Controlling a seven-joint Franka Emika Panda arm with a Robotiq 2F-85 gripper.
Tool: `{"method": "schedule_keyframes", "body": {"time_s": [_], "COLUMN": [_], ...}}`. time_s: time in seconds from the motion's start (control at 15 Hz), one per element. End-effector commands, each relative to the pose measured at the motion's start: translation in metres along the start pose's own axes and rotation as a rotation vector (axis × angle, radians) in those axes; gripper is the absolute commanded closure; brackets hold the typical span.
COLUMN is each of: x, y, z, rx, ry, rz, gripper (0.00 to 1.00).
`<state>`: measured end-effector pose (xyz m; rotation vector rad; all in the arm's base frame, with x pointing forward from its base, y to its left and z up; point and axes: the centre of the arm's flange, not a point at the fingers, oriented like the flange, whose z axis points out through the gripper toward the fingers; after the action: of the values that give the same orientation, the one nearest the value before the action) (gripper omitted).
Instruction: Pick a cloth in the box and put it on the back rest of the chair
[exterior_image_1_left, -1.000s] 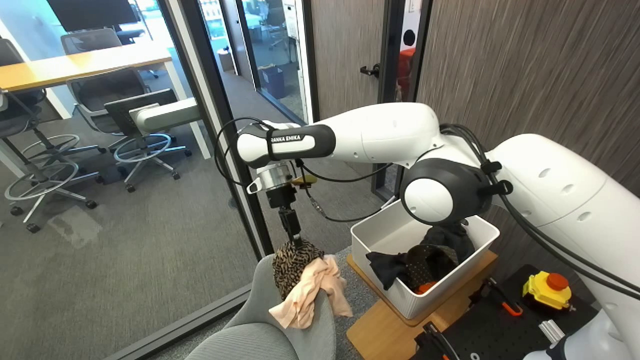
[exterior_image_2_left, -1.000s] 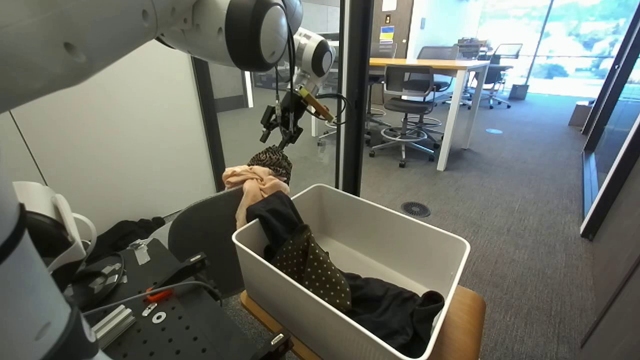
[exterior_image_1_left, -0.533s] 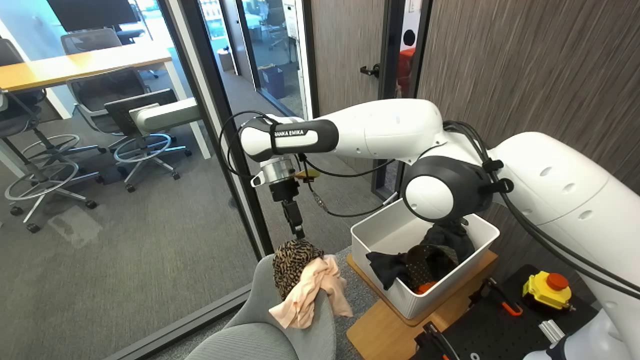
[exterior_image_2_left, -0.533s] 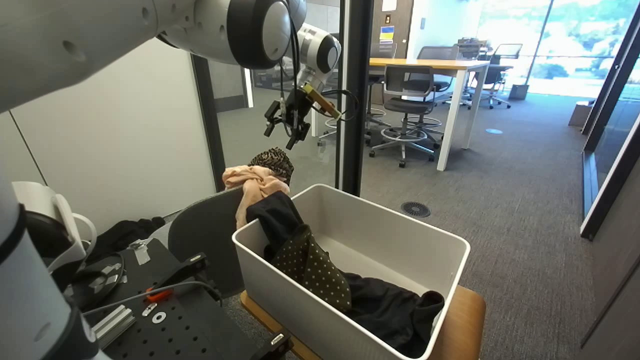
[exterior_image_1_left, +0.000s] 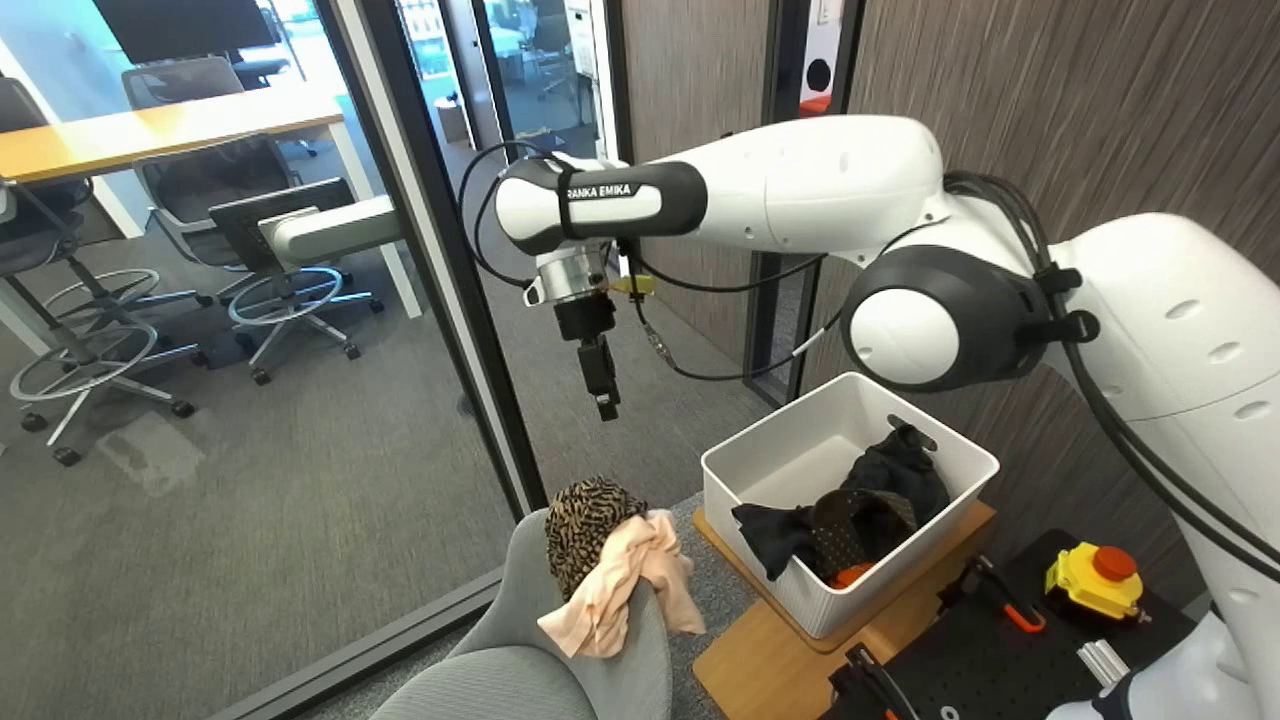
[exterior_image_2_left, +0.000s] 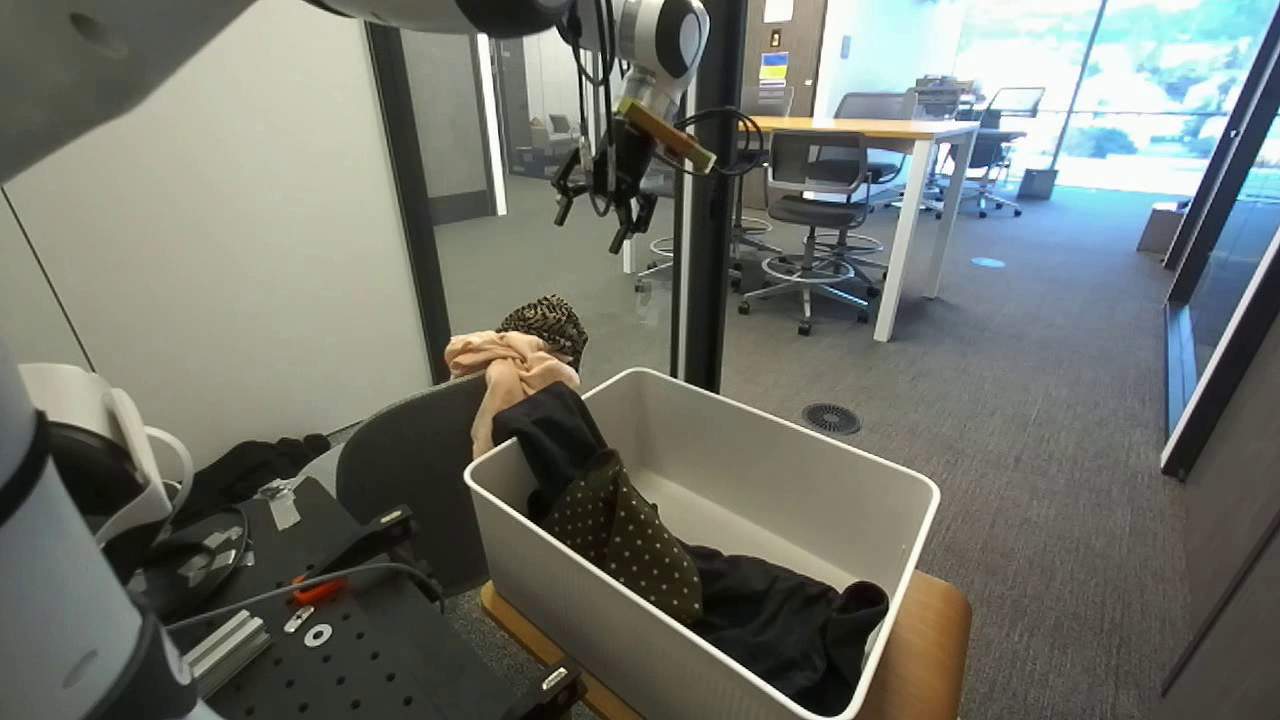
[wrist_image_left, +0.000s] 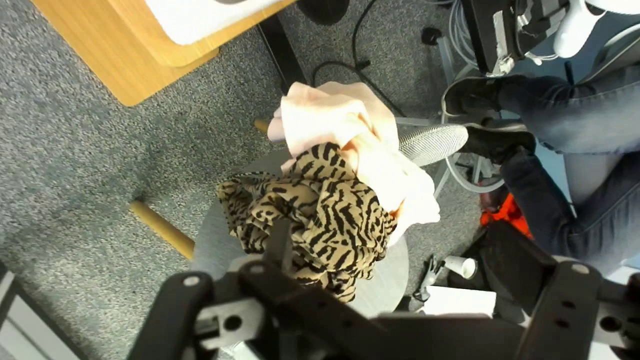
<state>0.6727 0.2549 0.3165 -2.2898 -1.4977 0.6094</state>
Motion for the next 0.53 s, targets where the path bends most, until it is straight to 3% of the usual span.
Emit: {"method": "schedule_keyframes", "body": {"time_s": [0.0,0.47], "x": [-0.059,-0.108], "y": [-0.060,-0.106], "z": [-0.006,-0.044], "rx": [-0.075,-0.153], "ry": [0.032,0.146], "rz": [0.169,0.370], "gripper": [0.00,0.00]}}
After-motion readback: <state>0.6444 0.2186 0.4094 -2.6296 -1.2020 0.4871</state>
